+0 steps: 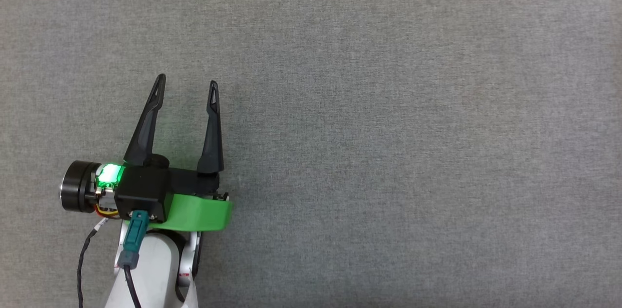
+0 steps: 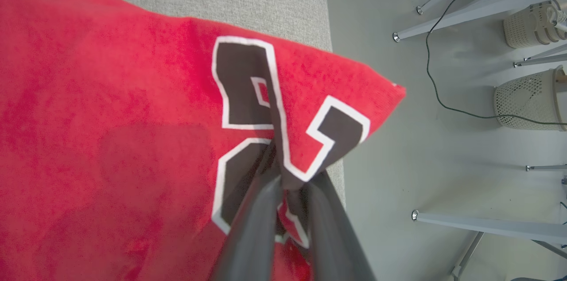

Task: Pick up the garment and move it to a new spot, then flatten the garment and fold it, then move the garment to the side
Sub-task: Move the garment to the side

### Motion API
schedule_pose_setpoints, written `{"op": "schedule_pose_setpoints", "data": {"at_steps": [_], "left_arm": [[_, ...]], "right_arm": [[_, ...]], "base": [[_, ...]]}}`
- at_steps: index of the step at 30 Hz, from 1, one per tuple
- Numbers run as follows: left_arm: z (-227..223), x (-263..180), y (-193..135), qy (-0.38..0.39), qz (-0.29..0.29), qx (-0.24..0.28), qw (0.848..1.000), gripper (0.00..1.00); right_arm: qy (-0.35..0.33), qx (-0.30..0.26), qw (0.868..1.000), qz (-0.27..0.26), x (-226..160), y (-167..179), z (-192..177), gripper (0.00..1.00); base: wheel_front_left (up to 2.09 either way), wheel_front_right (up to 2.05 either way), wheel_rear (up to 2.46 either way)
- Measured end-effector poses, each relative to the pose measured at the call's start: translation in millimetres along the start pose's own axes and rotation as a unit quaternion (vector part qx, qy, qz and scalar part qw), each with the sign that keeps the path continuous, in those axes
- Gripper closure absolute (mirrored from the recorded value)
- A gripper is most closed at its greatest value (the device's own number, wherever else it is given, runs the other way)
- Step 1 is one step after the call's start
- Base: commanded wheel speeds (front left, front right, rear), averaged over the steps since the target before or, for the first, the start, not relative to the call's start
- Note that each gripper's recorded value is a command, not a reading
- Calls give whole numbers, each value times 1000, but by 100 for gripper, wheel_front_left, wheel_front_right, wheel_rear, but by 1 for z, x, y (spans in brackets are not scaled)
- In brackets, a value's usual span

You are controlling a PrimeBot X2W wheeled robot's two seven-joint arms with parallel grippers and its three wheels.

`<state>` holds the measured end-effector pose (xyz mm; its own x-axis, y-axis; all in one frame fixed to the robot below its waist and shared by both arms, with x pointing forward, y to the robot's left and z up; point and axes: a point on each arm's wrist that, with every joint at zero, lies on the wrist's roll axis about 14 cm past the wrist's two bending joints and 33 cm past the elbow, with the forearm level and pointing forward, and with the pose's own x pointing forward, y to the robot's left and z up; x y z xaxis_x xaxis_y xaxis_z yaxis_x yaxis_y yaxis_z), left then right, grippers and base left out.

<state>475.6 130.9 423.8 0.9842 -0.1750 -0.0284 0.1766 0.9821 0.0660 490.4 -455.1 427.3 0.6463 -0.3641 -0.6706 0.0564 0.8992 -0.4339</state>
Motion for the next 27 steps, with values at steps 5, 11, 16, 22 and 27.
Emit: {"op": "schedule_pose_setpoints", "data": {"at_steps": [5,11,16,22,27], "left_arm": [[3,-2,1,-1,1,3,1000,0],[22,-7,2,-18,5,9,1000,0],[33,-24,4,-22,15,12,1000,0],[51,-43,10,-34,28,14,999,0],[63,-58,17,-43,42,16,998,0]], "right_arm": [[-15,12,1000,-5,1,5,-2,0],[-116,5,992,-45,-25,-20,35,0],[-275,-1,959,-65,-69,-26,91,0],[-466,26,882,-68,-138,-12,146,0],[-549,63,833,-14,-179,42,161,0]], "base": [[0,0,0],[0,0,0],[0,0,0],[0,0,0],[0,0,0]]}}
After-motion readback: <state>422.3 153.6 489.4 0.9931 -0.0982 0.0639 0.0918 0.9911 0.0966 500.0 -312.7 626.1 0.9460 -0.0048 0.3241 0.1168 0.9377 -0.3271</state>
